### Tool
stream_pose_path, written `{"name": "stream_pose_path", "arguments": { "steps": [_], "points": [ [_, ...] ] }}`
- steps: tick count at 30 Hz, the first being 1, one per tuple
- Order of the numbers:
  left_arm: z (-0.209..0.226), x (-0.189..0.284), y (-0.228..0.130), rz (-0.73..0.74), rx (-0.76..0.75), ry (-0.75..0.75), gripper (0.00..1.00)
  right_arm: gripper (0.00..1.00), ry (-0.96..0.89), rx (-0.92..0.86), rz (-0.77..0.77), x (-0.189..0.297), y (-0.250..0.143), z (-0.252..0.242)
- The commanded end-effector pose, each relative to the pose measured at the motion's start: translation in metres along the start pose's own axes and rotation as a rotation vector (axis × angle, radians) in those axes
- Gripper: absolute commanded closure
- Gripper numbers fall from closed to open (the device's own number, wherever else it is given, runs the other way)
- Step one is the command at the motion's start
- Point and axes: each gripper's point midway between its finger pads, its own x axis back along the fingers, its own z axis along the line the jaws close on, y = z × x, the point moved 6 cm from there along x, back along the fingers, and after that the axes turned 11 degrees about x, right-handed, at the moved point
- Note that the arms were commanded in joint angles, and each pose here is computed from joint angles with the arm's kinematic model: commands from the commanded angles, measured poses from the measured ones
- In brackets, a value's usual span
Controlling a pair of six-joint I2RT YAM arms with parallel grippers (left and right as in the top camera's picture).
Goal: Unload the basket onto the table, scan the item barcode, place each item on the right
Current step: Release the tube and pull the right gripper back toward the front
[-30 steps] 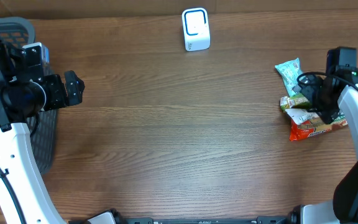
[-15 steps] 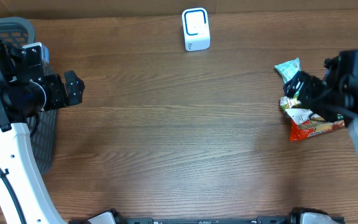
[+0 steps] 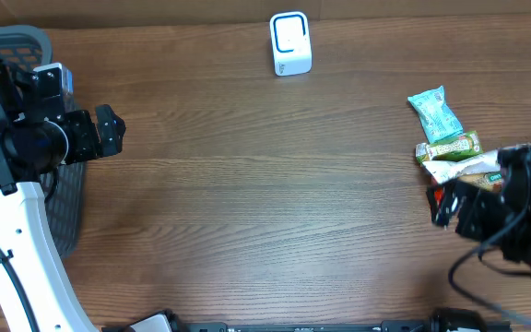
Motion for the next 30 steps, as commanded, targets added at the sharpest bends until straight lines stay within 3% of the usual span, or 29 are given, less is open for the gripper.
{"name": "stream_pose_path", "arguments": {
  "steps": [1,19,30],
  "points": [
    [-0.002,0.003,0.003,-0.012,-0.015,-0.014,0.01,0.00,0.010,0.014,0.017,0.009,-0.009,0.003],
    [-0.002,0.003,0.003,-0.012,-0.015,-0.014,0.00,0.00,0.005,0.007,0.056,0.007,-0.016,0.003],
    [-0.002,0.003,0.003,-0.012,-0.015,-0.014,0.00,0.00,-0.040,0.033,-0.041,0.026,-0.029,0.002]
  ]
}}
